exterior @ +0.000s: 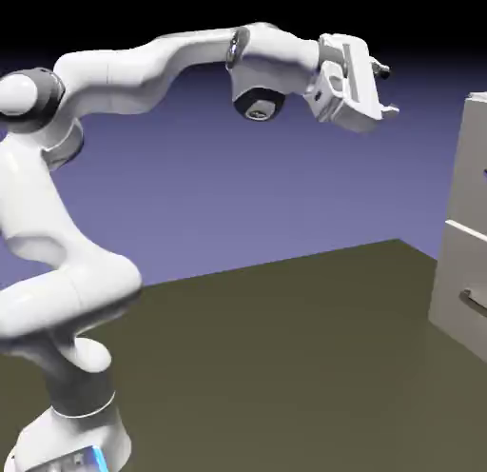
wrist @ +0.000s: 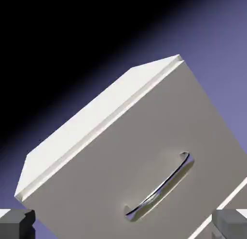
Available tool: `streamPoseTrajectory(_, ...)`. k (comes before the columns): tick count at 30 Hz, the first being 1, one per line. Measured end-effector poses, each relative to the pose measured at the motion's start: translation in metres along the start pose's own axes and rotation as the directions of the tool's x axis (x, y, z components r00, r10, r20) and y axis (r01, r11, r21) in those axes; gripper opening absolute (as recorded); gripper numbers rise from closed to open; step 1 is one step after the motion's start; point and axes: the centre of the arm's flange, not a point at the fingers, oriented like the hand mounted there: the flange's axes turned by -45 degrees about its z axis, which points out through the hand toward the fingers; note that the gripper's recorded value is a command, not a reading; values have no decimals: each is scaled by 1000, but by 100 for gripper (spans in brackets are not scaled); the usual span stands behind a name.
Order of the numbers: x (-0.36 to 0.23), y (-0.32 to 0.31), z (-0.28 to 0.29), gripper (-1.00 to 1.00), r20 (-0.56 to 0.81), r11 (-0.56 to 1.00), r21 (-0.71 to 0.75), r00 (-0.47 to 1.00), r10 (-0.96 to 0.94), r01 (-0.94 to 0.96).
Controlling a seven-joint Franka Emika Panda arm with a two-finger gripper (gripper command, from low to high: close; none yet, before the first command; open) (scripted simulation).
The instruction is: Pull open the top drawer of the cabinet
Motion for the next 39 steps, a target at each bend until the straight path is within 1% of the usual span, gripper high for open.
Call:
streamPoseTrajectory(8, -24, 4, 72, 0, 19, 983, 79, 986, 167, -168)
streamPoseTrajectory(16, -51, 37, 156, 0, 71, 916, 146, 927, 367, -374)
streamPoseTrajectory(22, -69, 80, 218, 0, 114, 815, 190, 836, 536, -548)
streamPoseTrajectory(28, -82, 133, 273, 0, 149, 654, 236, 691, 707, -719)
streamPoseTrajectory(30, -82, 134, 274, 0, 150, 651, 237, 689, 709, -721)
streamPoseTrajectory(38, -78, 121, 318, 0, 149, 652, 238, 690, 708, -720)
streamPoseTrajectory(39, -78, 120, 322, -100, 150, 651, 237, 689, 709, -721)
